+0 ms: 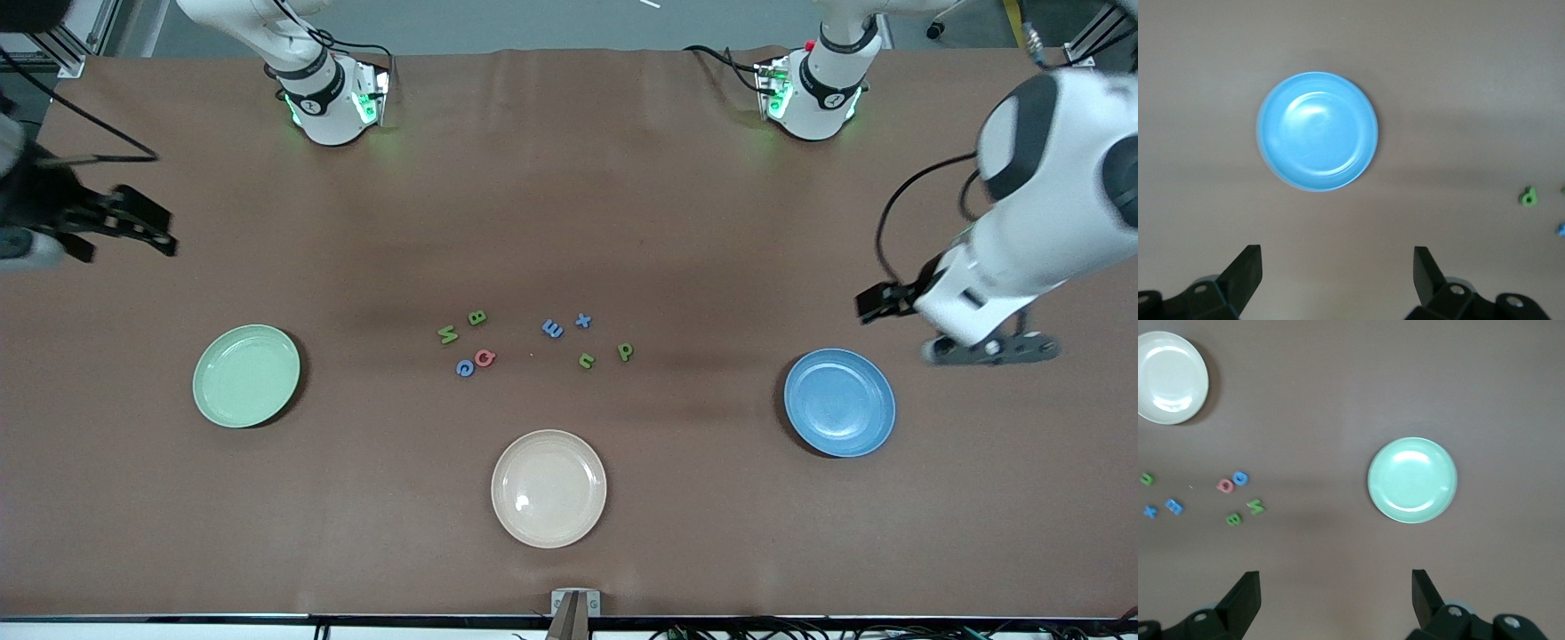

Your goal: Sort upper and lower case letters into plates

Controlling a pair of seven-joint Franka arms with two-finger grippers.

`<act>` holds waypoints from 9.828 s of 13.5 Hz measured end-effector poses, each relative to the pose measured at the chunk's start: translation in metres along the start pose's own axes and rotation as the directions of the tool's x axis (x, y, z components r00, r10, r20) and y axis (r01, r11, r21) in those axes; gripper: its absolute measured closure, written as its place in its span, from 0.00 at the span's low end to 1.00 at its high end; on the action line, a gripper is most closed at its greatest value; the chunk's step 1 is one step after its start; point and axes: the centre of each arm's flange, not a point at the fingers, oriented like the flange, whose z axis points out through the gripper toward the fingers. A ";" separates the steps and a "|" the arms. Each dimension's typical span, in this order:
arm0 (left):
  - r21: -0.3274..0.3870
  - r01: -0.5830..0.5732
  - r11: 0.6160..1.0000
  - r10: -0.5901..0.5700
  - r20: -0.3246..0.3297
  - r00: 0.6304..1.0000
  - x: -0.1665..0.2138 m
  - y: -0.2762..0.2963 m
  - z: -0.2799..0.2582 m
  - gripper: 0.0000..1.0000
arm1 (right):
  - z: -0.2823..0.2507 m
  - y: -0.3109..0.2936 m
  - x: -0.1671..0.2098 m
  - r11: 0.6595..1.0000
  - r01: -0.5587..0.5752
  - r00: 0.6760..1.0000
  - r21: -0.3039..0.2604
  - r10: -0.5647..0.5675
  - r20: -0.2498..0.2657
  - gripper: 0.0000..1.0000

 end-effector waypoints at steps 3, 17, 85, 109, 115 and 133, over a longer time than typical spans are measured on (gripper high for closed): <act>-0.023 0.103 0.994 -0.103 -0.029 0.994 0.012 0.065 0.075 0.00 | 0.039 -0.052 0.011 1.000 0.005 0.999 -0.015 -0.005 0.053 0.00; -0.039 0.368 0.929 -0.369 -0.042 0.928 -0.067 0.280 0.284 0.10 | 0.250 -0.177 0.018 0.998 0.053 0.994 -0.029 -0.050 0.093 0.00; -0.129 0.850 0.511 -0.855 0.026 0.518 -0.069 0.368 0.291 0.72 | 0.416 0.164 -0.036 0.998 0.056 0.995 -0.018 -0.055 0.089 0.58; 0.082 0.708 0.701 -0.707 -0.042 0.706 0.037 -0.037 0.257 0.44 | 0.383 0.083 -0.025 0.997 0.066 0.991 0.031 -0.069 0.119 0.00; -0.014 0.709 0.706 -0.709 -0.018 0.705 -0.006 0.113 0.205 0.00 | 0.370 -0.097 -0.046 1.000 0.021 0.990 0.008 -0.022 0.138 0.00; -0.035 0.937 0.347 -0.935 0.067 0.349 -0.129 0.360 0.296 0.24 | 0.444 -0.247 -0.059 0.921 0.386 0.916 0.041 -0.389 0.096 0.02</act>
